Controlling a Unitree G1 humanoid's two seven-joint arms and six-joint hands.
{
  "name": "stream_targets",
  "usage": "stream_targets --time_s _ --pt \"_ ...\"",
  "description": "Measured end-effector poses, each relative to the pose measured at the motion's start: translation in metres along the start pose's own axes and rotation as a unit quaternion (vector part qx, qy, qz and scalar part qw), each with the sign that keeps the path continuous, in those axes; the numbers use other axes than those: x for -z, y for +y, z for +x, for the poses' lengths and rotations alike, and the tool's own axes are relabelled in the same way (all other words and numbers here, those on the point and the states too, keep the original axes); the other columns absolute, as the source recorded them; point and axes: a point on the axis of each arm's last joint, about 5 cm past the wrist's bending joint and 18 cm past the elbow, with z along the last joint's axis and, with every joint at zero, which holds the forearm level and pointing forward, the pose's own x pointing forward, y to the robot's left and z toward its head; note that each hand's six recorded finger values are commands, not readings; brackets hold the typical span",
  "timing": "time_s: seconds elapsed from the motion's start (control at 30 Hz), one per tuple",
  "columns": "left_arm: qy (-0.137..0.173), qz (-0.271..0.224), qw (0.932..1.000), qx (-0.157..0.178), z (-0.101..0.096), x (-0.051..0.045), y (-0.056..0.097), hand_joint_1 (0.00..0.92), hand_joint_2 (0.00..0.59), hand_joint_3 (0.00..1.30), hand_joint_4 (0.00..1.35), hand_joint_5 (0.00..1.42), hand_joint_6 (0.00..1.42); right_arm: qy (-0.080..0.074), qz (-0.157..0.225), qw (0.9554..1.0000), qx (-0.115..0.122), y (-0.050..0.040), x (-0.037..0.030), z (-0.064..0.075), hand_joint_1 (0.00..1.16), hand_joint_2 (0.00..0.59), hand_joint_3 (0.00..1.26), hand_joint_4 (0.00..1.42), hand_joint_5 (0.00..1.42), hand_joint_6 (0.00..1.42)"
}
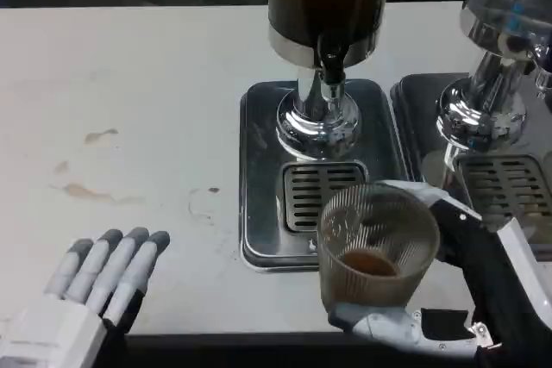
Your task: Grasp the cup under the faucet to collect the drink, then remove the cup.
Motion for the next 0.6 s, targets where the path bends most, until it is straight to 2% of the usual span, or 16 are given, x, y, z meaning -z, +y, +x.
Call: stream_targets --time_s 0.6 --pt "0.002 0.003 1.0 -0.005 0.0026 0.0011 0.0009 0.0 0.121 0.0 0.0 0.0 0.0 -0.002 0.011 0.9999 -0.001 -0.0011 -0.0011 0.0035 1.01 0.156 0.74 0.8 0.93 1.27"
